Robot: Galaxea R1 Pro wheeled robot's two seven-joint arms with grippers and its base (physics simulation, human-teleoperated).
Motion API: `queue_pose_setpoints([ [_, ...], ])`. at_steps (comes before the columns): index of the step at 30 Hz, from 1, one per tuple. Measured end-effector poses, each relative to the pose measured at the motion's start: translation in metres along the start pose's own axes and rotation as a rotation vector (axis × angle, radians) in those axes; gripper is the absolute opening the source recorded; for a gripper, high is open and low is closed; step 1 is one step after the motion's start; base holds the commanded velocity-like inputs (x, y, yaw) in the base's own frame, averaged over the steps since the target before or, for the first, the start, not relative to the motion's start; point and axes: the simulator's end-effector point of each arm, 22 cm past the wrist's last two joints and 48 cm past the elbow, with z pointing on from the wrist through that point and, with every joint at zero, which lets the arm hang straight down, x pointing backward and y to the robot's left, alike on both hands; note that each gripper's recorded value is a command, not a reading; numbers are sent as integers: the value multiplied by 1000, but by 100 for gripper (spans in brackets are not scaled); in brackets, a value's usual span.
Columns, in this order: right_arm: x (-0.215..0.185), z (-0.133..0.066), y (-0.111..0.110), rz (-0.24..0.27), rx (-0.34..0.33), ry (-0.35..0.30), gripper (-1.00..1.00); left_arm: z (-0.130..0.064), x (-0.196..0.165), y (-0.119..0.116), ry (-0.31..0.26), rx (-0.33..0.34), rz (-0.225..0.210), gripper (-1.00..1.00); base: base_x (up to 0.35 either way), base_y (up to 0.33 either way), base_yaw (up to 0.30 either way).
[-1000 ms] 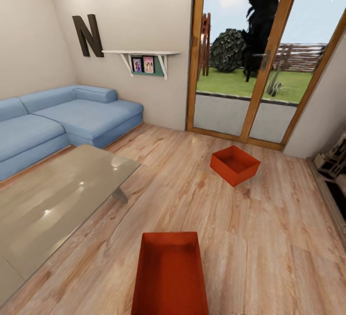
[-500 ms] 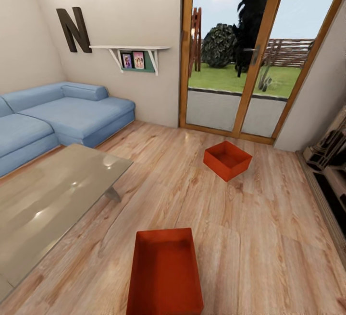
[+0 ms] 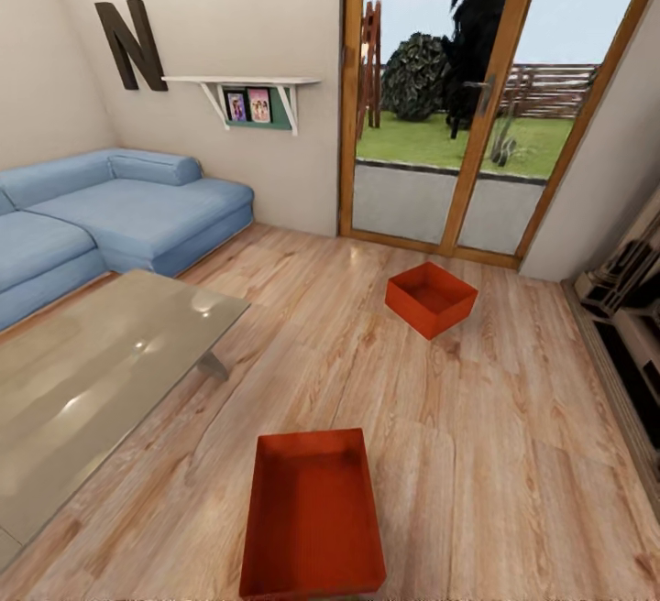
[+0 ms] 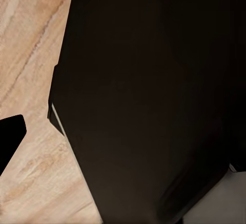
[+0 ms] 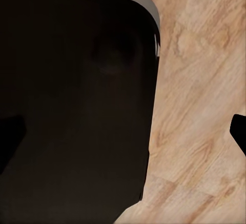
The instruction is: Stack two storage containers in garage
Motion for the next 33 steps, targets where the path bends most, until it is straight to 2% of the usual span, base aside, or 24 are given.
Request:
queue_pose_setpoints([
  [12, 8, 0, 0, -1, -3, 19, 100, 0, 2, 16, 11, -22, 17, 100, 0, 0, -1],
  [33, 21, 0, 3, -3, -7, 53, 100, 0, 14, 21, 42, -34, 20, 100, 0, 0, 6],
])
